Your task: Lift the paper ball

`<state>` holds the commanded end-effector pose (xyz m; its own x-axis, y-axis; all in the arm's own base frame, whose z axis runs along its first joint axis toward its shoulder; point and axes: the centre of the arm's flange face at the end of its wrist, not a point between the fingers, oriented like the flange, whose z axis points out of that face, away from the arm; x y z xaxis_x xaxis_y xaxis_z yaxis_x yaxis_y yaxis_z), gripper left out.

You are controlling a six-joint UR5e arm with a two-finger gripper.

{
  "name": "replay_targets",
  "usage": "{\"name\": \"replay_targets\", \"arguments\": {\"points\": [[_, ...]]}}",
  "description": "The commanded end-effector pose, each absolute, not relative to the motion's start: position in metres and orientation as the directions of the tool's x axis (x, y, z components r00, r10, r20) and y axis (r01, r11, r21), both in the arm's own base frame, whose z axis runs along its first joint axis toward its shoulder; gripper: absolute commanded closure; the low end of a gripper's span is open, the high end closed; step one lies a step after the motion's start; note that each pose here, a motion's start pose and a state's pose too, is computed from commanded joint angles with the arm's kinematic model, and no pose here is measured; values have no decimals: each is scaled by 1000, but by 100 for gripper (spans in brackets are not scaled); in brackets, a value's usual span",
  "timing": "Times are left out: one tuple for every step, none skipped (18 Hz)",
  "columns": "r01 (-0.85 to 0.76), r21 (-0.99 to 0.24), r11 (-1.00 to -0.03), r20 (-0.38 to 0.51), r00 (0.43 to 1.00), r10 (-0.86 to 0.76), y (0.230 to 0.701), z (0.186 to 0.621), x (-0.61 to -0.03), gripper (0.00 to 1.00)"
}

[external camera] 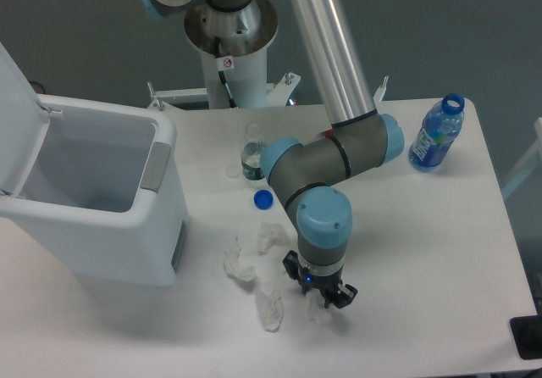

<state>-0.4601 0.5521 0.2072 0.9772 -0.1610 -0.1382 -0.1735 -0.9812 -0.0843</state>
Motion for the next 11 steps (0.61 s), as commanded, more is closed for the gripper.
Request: {"name": "replay_targets", "arguments": {"points": [[-173, -89, -981, -146, 977, -159, 552, 213, -460, 100], [-169, -93, -981, -154, 976, -153, 549, 220, -463, 100], [-160, -98, -982, -167, 976, -143, 545, 230, -468, 100], [-154, -103, -983, -174, 976, -134, 541, 238, -471, 100], [-145, -107, -984, -182, 975, -124, 537, 245, -475, 100], [-137, -109, -985, -191, 975, -114, 534, 252, -478, 100], [-131, -114, -985, -198, 974, -107, 532, 257, -479, 100], [-124, -121, -985, -202, 975, -98, 527, 264, -483, 100], [-116, -127, -985, -209, 974, -88, 522, 271, -487, 100], [-113, -133, -985, -221, 972, -81, 519, 280, -491, 100], [-114, -133, -984, -222, 971, -83, 518, 289, -492, 100]]}}
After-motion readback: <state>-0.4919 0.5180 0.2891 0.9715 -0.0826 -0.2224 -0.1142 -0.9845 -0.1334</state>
